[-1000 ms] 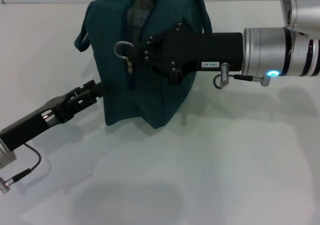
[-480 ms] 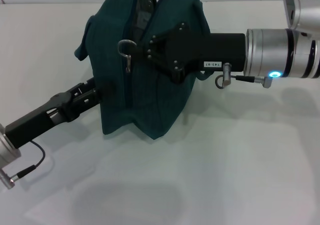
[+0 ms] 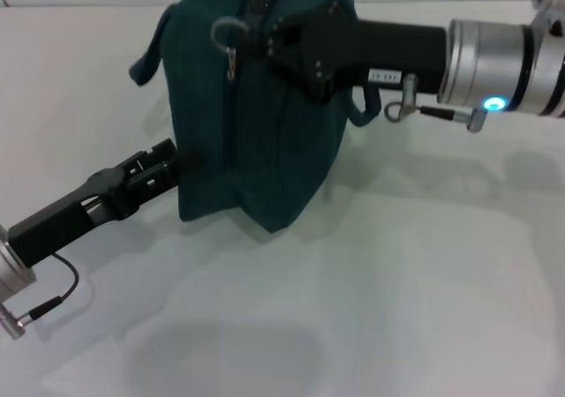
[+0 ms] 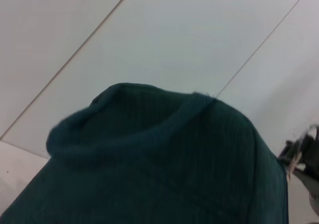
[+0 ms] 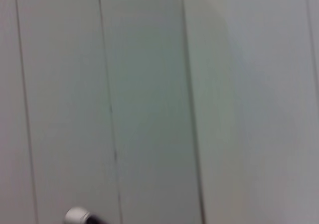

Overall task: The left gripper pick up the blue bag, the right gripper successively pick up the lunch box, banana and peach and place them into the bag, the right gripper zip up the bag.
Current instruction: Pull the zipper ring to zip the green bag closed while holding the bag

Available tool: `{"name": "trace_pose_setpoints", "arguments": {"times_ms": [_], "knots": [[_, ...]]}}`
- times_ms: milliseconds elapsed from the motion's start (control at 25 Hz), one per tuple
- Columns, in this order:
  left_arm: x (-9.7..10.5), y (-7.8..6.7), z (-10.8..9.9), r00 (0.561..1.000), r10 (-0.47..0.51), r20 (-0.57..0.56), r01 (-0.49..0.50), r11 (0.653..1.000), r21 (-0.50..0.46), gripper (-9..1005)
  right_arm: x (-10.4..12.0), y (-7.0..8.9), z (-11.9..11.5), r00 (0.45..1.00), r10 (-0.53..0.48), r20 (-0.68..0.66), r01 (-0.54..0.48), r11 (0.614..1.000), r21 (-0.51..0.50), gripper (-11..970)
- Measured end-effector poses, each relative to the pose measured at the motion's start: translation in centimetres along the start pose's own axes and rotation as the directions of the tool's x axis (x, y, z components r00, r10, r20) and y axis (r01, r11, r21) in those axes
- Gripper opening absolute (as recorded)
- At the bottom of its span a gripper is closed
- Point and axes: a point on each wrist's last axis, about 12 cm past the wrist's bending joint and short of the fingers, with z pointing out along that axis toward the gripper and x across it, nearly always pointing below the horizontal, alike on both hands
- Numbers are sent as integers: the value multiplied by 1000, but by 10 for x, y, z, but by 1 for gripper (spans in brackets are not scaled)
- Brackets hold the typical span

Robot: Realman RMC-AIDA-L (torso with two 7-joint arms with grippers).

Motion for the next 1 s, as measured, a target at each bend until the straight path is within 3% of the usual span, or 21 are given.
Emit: {"name": "trace_pose_setpoints", "arguments": {"times_ms": [200,400,720,1000], "knots": [[1,0,0,1000,-3,0,3,1000,-1,887,0,-7,-5,999,34,37,-36,998,53,10],[2,-1,0,1000,-6,2,6,1000,4,883,4,-19,-16,985,124,122,-142,979,147,10],[4,-3,3,1000,-18,7,18,1000,12,874,13,-15,-10,983,158,92,-169,978,123,10],[0,-6,8,999,-21,31,19,999,47,866,25,4,6,985,173,17,-174,984,26,10]]}}
